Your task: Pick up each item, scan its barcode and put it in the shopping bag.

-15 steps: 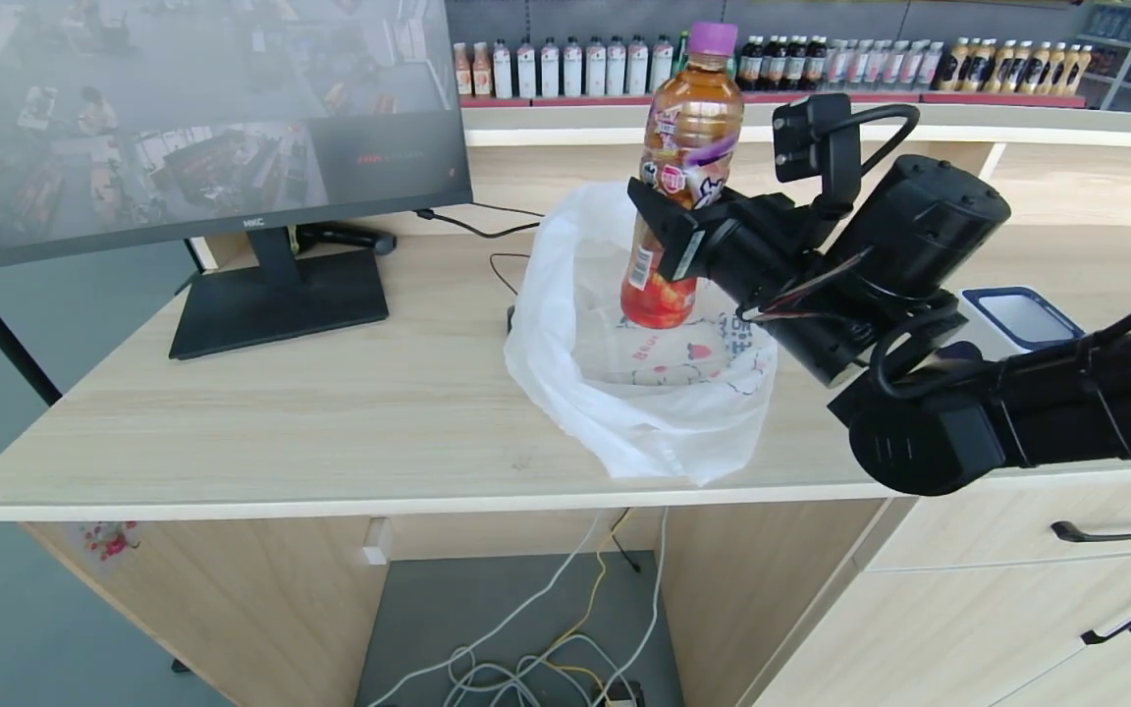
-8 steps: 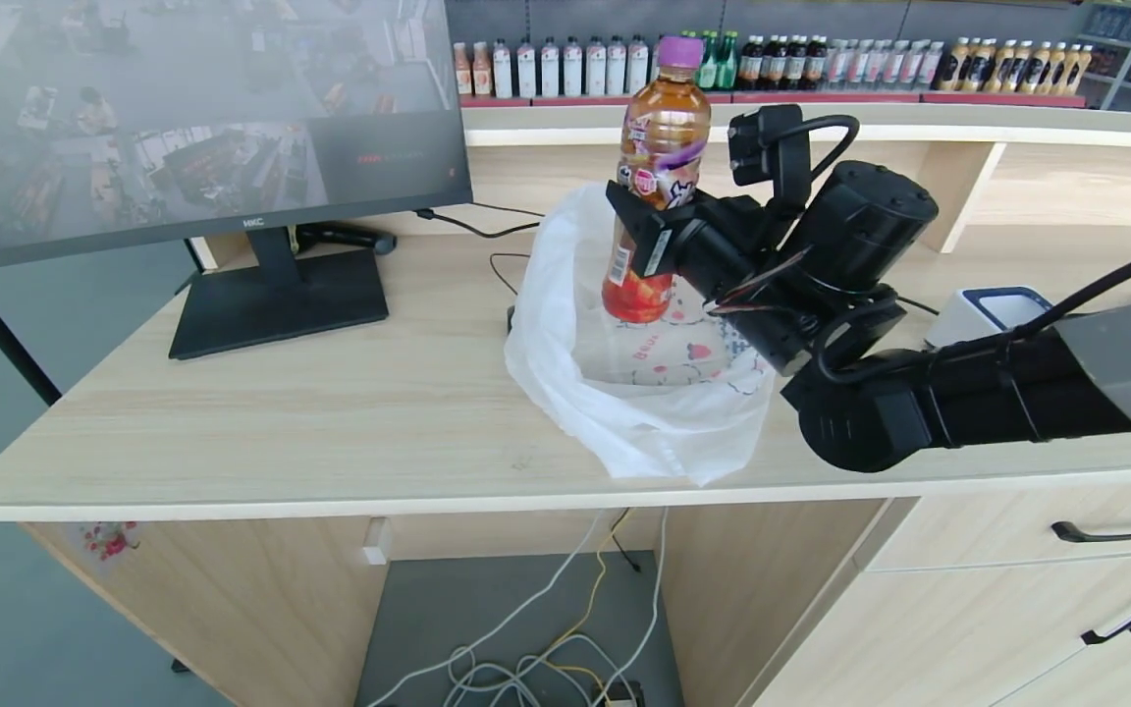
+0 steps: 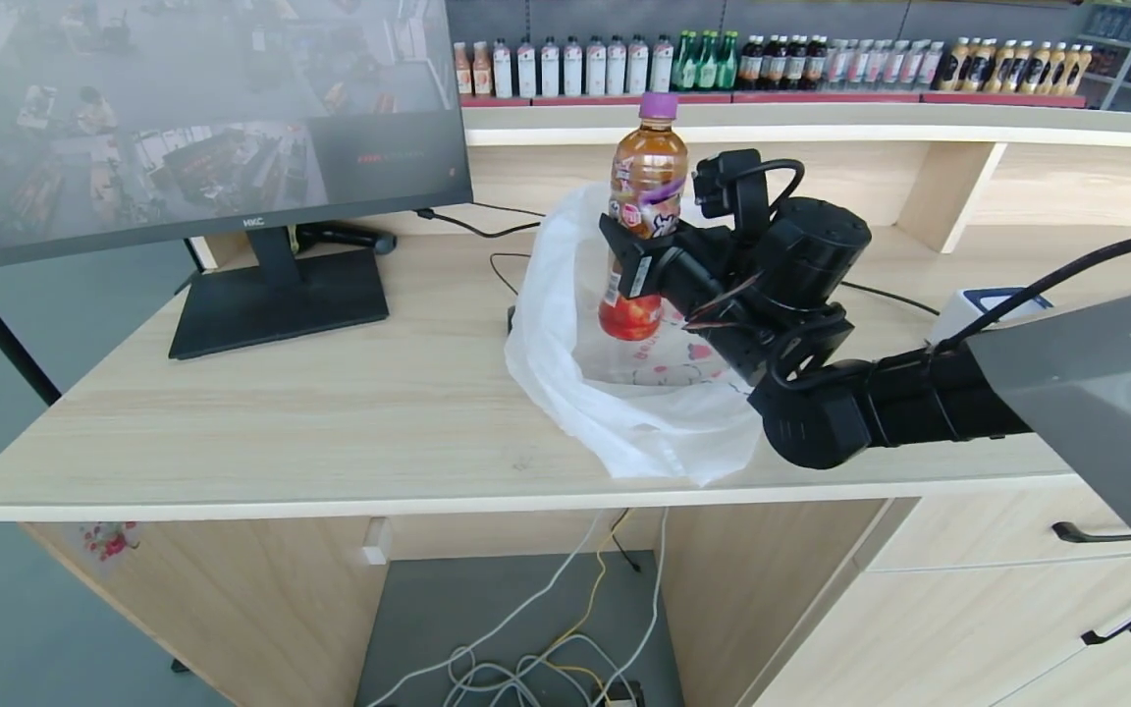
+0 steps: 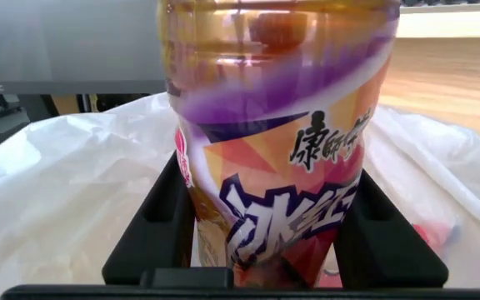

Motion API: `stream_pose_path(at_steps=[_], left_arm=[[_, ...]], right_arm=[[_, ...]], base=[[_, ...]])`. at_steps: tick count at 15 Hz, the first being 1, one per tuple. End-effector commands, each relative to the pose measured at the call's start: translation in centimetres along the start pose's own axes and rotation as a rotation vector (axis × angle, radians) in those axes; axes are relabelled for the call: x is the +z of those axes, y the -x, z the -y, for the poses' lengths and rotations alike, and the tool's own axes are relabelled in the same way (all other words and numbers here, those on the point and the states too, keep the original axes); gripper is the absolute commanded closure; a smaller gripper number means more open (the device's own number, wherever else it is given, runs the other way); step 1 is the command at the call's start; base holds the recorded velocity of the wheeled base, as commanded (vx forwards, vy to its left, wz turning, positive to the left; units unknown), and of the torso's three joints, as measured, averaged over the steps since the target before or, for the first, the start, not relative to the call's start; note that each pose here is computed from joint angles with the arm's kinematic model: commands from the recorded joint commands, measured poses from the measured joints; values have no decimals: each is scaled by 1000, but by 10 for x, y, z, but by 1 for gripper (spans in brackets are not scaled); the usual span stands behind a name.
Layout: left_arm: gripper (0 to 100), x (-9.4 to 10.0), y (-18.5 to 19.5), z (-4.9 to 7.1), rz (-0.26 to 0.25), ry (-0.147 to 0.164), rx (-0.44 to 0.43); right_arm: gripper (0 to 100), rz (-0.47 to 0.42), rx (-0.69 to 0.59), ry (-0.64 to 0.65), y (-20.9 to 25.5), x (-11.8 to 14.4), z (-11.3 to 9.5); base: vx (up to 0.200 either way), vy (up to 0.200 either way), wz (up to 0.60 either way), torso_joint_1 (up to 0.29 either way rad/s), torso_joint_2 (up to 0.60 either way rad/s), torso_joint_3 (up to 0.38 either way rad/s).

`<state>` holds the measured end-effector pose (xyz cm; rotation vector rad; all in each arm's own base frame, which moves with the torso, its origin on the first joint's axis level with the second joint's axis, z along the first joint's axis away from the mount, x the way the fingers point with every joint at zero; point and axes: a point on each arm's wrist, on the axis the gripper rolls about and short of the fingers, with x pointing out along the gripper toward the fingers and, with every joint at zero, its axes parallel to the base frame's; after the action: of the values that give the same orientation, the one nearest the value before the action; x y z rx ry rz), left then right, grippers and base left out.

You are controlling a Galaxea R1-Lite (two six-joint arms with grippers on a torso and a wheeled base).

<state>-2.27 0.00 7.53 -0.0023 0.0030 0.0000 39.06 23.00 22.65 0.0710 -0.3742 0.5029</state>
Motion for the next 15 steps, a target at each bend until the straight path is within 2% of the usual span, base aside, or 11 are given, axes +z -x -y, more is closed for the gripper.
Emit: stream_pose_path(at_steps=[1,9,15], left_arm=[[0,0,0,0,0,1,0],[0,0,0,0,0,1,0],[0,0,0,0,0,1,0]], right_arm=[[100,-9,0,0,-3,-9,-1],[100,-26,17,-2,-2,-29,-9],[100,-32,19,11,-2,-32,-10]], base=[[0,0,0,0,0,0],[0,0,0,0,0,0],[0,0,0,0,0,0]])
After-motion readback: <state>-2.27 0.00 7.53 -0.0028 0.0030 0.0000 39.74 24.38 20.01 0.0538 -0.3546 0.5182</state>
